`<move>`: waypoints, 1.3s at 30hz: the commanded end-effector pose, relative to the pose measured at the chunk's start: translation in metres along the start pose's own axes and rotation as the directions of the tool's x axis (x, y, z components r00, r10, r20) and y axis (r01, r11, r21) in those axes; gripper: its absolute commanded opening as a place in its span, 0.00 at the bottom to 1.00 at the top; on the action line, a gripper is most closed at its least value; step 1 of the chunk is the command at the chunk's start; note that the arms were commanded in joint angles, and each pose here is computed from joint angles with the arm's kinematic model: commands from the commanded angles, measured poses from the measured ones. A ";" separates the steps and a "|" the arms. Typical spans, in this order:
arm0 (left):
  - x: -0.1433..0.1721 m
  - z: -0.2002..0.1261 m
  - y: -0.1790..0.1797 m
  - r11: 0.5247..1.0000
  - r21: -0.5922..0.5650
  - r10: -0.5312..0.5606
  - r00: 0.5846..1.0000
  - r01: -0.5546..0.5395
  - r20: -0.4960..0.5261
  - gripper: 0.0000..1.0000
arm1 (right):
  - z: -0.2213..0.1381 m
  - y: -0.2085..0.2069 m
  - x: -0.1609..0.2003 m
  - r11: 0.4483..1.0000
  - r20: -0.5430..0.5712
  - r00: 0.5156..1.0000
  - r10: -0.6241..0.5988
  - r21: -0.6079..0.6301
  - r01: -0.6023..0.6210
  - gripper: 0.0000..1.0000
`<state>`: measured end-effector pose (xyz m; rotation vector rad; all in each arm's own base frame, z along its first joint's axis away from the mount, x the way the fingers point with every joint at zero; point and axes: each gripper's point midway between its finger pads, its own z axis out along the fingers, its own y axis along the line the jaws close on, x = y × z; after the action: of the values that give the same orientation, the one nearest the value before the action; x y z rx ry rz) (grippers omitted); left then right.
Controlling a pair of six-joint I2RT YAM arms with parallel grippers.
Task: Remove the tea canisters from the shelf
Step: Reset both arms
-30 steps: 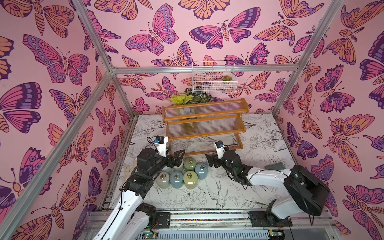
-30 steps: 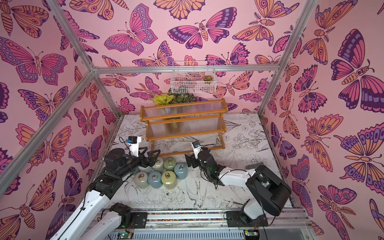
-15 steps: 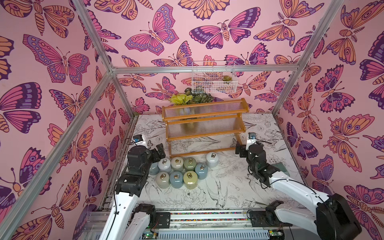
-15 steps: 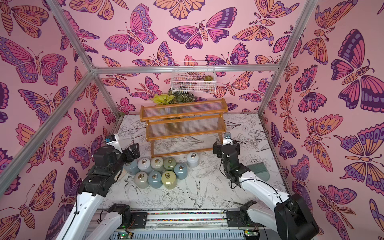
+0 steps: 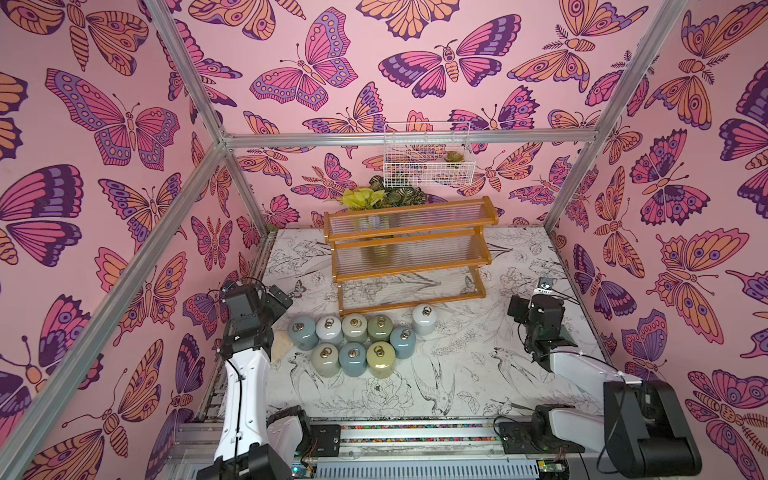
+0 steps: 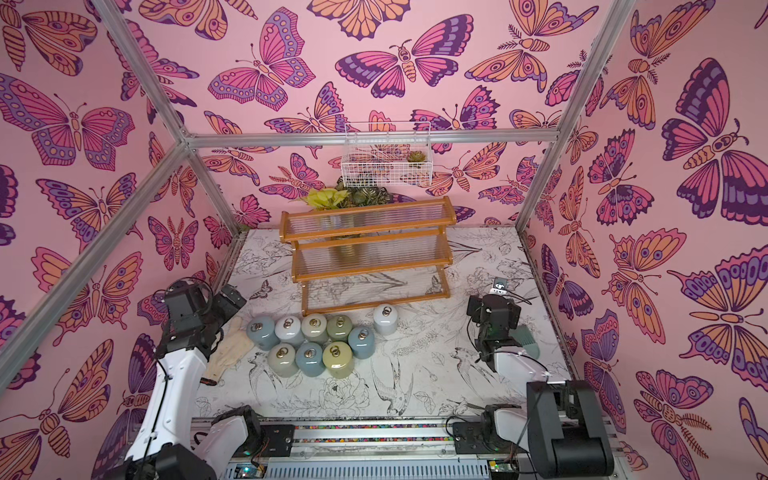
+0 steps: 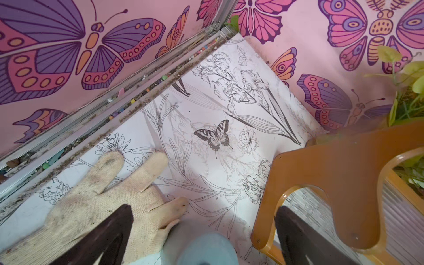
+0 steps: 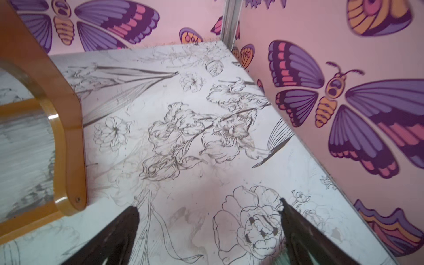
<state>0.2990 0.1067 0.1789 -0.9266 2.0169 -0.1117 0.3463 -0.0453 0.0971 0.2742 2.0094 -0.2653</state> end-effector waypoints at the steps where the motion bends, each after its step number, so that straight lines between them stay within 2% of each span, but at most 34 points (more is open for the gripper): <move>1: -0.021 -0.004 0.002 1.000 0.004 0.000 0.991 -0.001 0.133 1.00 | 0.003 0.022 -0.035 0.992 0.144 0.989 0.030 -0.122 -0.013 0.99; 7: -0.032 0.006 0.006 0.998 -0.007 0.068 0.984 -0.068 0.166 1.00 | 0.016 0.046 -0.016 0.973 0.182 0.983 0.005 -0.227 0.037 0.99; 10: -0.034 0.015 0.006 0.991 0.009 0.128 0.968 -0.133 0.217 1.00 | 0.019 0.052 -0.018 0.966 0.185 0.983 -0.013 -0.253 0.061 0.99; 12: -0.034 0.017 0.000 0.978 0.049 0.182 0.944 -0.203 0.276 1.00 | 0.024 0.047 -0.016 0.976 0.122 0.992 -0.017 -0.213 0.043 0.99; 14: -0.033 0.016 -0.004 0.961 0.073 0.226 0.909 -0.267 0.349 1.00 | 0.030 0.043 -0.017 0.982 0.111 0.994 -0.008 -0.185 0.028 0.99; 17: -0.034 0.011 -0.004 0.949 0.081 0.236 0.857 -0.305 0.458 1.00 | 0.031 0.042 -0.017 0.984 0.103 0.995 -0.005 -0.175 0.023 0.99; 18: -0.026 0.014 0.001 0.951 0.085 0.227 0.856 -0.298 0.465 1.00 | 0.030 0.042 -0.016 0.984 0.095 0.995 -0.008 -0.174 0.024 0.99; 23: 0.009 0.032 -0.009 0.933 0.228 0.184 0.913 -0.279 0.364 1.00 | 0.031 0.042 -0.016 0.984 0.089 0.996 -0.008 -0.175 0.024 0.99; 25: 0.025 0.034 -0.012 0.922 0.262 0.184 0.919 -0.284 0.349 1.00 | 0.031 0.042 -0.016 0.984 0.091 0.996 -0.008 -0.175 0.023 0.99; 30: 0.050 0.039 -0.014 0.903 0.259 0.236 0.899 -0.343 0.368 1.00 | 0.031 0.042 -0.016 0.984 0.091 0.996 -0.006 -0.175 0.021 0.99; 34: 0.056 0.042 -0.032 0.852 0.324 0.269 0.875 -0.411 0.402 1.00 | 0.031 0.042 -0.016 0.984 0.089 0.996 -0.006 -0.175 0.022 0.99; 39: 0.067 0.062 -0.042 0.832 0.315 0.318 0.859 -0.456 0.401 1.00 | 0.031 0.042 -0.016 0.984 0.089 0.996 -0.006 -0.176 0.022 0.99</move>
<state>0.3433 0.0595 0.1156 -0.3074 1.7380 -0.1308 0.3891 -0.0132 0.0884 0.1162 1.9458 -0.0979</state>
